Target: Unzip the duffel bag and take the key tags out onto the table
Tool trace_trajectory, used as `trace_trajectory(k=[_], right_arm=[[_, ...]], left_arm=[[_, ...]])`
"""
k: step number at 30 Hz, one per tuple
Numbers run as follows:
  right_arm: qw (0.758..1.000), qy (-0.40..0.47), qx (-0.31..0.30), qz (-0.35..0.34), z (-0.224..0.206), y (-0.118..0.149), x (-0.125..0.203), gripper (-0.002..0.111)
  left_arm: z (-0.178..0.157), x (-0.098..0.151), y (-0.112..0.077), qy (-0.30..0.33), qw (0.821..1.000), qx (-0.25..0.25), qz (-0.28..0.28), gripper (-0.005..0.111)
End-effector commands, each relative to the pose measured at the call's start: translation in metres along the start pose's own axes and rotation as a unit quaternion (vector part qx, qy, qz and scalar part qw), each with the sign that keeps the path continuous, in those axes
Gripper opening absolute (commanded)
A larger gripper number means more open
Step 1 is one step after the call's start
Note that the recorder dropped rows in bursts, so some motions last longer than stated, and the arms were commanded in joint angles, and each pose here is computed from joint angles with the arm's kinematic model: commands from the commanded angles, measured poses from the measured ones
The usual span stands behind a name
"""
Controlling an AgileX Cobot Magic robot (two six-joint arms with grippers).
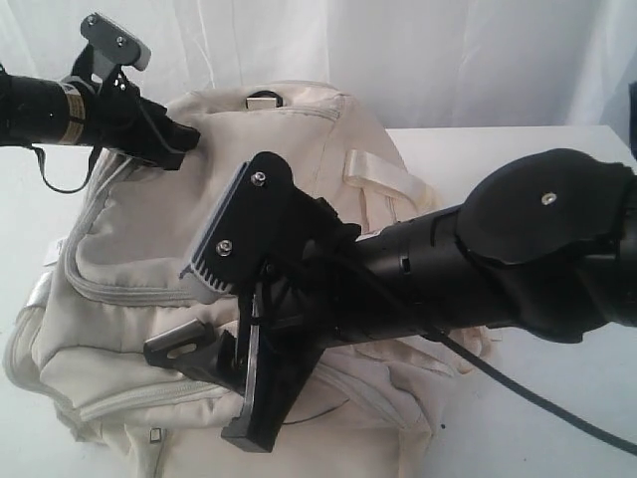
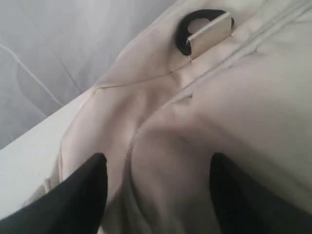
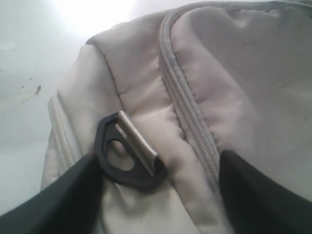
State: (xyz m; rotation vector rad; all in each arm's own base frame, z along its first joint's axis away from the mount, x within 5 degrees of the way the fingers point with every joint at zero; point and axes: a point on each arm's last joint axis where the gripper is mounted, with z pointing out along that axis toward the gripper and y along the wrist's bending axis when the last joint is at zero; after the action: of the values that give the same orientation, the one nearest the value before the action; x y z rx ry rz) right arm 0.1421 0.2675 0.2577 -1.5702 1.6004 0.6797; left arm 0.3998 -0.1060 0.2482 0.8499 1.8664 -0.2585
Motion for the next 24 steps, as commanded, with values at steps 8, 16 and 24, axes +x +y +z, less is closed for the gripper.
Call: trace_trajectory(k=[8, 16, 24], right_arm=[[0.999, 0.036, 0.006, -0.010, 0.000, -0.002, 0.006, 0.012], [0.995, 0.093, 0.043, -0.004, -0.007, -0.008, 0.014, 0.000], [0.977, 0.009, 0.212, 0.030, -0.051, -0.058, 0.002, 0.000]], left_arm=[[0.002, 0.000, -0.001, 0.006, 1.000, 0.002, 0.020, 0.000], [-0.017, -0.009, 0.014, -0.010, 0.999, -0.026, -0.040, 0.000], [-0.087, -0.031, 0.039, -0.092, 0.989, 0.031, -0.115, 0.000]])
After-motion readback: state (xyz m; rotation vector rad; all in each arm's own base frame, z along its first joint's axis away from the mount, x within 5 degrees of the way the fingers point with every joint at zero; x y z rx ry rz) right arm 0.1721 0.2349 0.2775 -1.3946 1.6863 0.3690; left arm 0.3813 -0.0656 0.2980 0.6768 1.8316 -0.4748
